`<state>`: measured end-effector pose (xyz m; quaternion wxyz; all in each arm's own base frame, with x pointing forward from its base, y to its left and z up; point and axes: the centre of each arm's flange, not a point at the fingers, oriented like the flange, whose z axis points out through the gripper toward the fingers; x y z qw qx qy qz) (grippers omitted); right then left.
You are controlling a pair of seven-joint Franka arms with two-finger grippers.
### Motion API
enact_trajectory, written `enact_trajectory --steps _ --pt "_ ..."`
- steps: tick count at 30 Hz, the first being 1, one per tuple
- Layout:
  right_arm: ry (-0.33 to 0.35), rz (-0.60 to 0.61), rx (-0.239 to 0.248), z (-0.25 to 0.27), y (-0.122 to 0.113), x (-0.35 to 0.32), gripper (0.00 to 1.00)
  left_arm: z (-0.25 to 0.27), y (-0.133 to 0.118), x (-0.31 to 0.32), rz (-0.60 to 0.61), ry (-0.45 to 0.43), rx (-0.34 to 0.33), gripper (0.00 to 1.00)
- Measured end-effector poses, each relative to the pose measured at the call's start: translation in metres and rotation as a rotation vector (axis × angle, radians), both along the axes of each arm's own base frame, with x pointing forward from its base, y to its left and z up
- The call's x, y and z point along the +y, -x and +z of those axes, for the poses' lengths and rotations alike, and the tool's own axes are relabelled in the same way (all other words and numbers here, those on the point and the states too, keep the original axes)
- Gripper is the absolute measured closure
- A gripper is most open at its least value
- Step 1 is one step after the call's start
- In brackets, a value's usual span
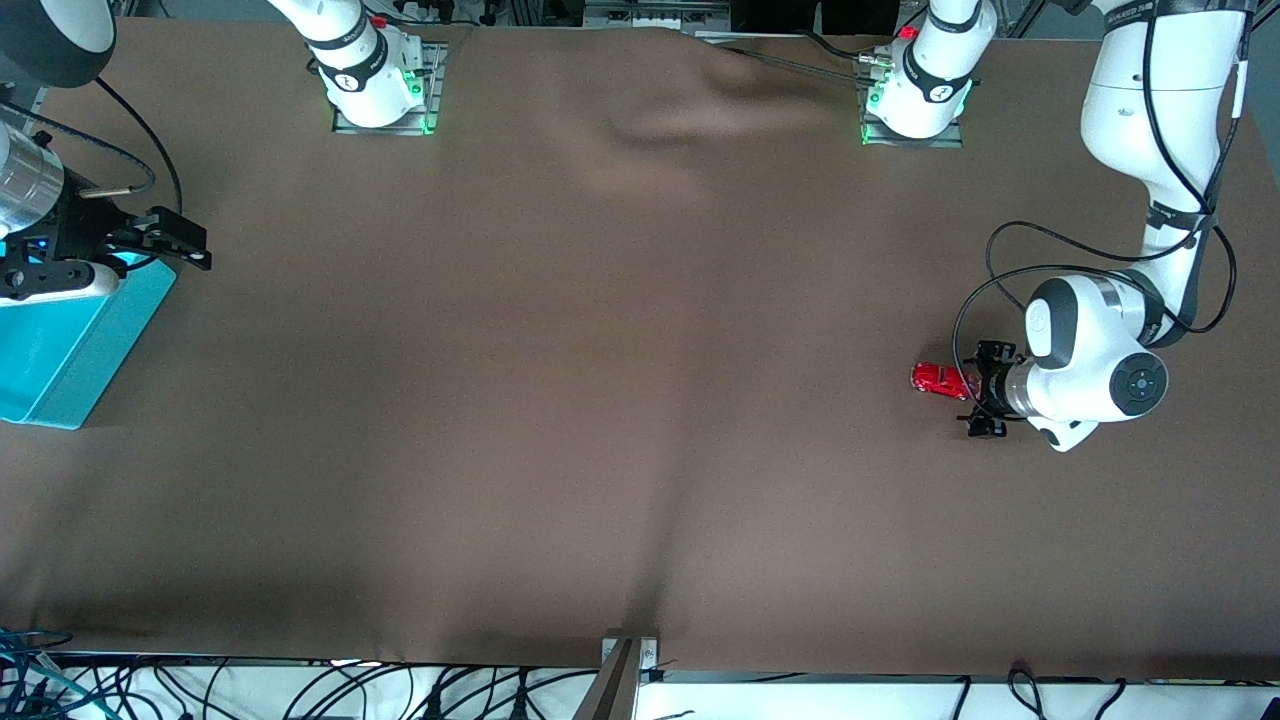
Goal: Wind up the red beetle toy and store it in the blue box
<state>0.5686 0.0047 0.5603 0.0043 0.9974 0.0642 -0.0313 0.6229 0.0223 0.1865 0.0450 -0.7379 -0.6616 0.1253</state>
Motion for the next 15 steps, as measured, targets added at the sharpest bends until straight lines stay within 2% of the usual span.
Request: enact_trajectory --steps 15 --pt "0.000 0.000 0.000 0.000 0.000 0.000 0.00 -0.011 0.004 -0.012 0.012 0.009 0.022 0.02"
